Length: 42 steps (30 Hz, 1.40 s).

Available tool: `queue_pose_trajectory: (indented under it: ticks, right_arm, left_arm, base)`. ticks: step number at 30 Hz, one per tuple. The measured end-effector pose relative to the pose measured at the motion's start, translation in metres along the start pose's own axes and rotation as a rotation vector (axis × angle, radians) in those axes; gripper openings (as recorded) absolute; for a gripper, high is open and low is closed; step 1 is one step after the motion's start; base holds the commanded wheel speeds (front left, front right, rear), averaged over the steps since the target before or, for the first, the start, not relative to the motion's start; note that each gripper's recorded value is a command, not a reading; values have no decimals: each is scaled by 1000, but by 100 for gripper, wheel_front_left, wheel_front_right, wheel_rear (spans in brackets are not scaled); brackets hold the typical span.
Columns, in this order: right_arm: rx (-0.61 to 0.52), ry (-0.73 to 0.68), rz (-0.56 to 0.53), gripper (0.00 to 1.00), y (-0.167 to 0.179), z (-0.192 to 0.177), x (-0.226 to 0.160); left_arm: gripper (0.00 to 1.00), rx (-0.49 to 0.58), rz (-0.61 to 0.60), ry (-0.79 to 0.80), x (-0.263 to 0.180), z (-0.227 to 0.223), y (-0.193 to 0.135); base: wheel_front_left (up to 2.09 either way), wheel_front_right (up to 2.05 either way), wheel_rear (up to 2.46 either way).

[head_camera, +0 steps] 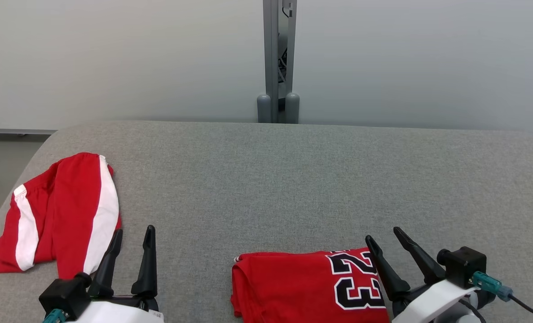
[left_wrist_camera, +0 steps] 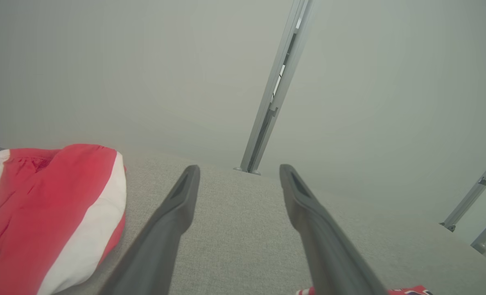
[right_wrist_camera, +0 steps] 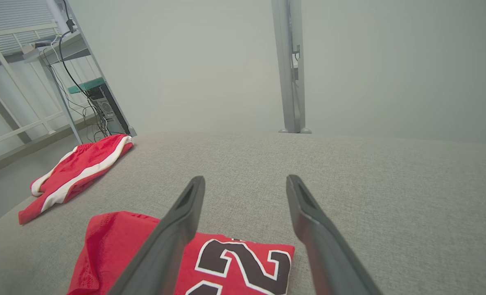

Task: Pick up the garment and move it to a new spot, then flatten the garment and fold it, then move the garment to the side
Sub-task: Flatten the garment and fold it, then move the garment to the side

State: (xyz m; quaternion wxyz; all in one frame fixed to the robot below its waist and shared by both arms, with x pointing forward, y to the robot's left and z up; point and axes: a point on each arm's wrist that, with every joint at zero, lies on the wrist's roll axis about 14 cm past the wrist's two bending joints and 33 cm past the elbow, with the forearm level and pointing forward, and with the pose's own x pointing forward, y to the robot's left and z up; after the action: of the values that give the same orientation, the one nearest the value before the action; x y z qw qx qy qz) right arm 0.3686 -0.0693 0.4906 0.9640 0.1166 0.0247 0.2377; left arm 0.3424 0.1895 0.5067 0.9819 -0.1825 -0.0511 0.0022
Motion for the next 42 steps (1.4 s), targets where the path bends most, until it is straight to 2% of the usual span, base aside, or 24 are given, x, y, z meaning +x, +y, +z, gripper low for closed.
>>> queue_pose_trajectory:
  ticks: [9,15,25,32,33,34,42]
  right_arm:
    - [-47,-17,10,100,3,5,3]
    - [-144,-29,-72,100,-20,9,3]
    - [-178,-45,-192,100,-41,11,-3]
    - [-187,-46,-217,100,-46,11,-6]
    - [-185,-43,-211,45,-44,10,-6]
    - [-186,-40,-197,0,-40,8,-4]
    - [-170,4,36,0,33,-14,14]
  left_arm:
    - [100,2,5,8,-4,-2,1]
    - [100,-2,14,28,-7,-9,4]
    - [100,11,-4,84,-9,-26,-2]
    - [100,20,-23,99,-7,-31,-7]
    - [100,20,-23,101,-7,-31,-7]
    - [100,20,-23,101,-6,-31,-7]
    - [100,18,-11,105,-4,-32,-4]
  base:
    - [0,0,0]
    - [0,0,0]
    - [0,0,0]
    - [0,0,0]
    - [0,0,0]
    - [0,0,0]
    - [0,0,0]
